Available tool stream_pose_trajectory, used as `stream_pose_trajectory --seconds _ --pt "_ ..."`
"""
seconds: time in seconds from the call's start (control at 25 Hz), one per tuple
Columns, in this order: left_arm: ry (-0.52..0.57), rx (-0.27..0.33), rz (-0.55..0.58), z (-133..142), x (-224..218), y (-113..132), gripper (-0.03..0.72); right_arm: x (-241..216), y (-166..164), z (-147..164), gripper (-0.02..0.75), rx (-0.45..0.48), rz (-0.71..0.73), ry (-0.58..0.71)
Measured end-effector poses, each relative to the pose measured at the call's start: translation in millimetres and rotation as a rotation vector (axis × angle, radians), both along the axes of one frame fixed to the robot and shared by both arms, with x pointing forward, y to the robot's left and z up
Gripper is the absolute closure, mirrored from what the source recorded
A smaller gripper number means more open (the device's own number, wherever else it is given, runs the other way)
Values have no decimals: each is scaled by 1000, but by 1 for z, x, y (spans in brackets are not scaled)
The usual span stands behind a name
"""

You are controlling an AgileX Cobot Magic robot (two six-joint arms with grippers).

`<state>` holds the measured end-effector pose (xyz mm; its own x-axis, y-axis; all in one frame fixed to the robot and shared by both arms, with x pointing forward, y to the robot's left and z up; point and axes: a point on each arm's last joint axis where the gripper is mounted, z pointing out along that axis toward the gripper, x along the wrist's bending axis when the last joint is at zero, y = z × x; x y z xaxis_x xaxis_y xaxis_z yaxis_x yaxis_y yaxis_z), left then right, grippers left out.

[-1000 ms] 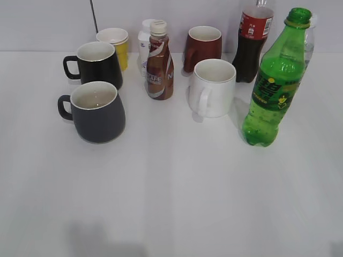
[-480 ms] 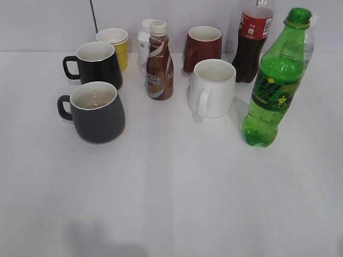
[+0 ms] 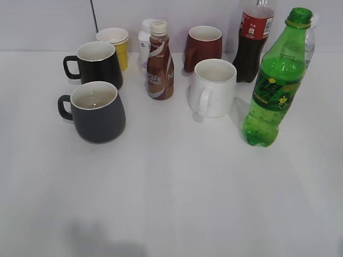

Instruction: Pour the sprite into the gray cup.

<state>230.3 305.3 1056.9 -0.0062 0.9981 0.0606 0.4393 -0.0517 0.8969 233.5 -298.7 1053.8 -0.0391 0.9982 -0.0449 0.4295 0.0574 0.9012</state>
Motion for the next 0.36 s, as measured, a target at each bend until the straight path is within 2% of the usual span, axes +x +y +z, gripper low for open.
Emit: stream_pose_trajectory --seconds 0.36 --pt "0 0 0 0 0 0 380 0 0 0 146 0 0 0"
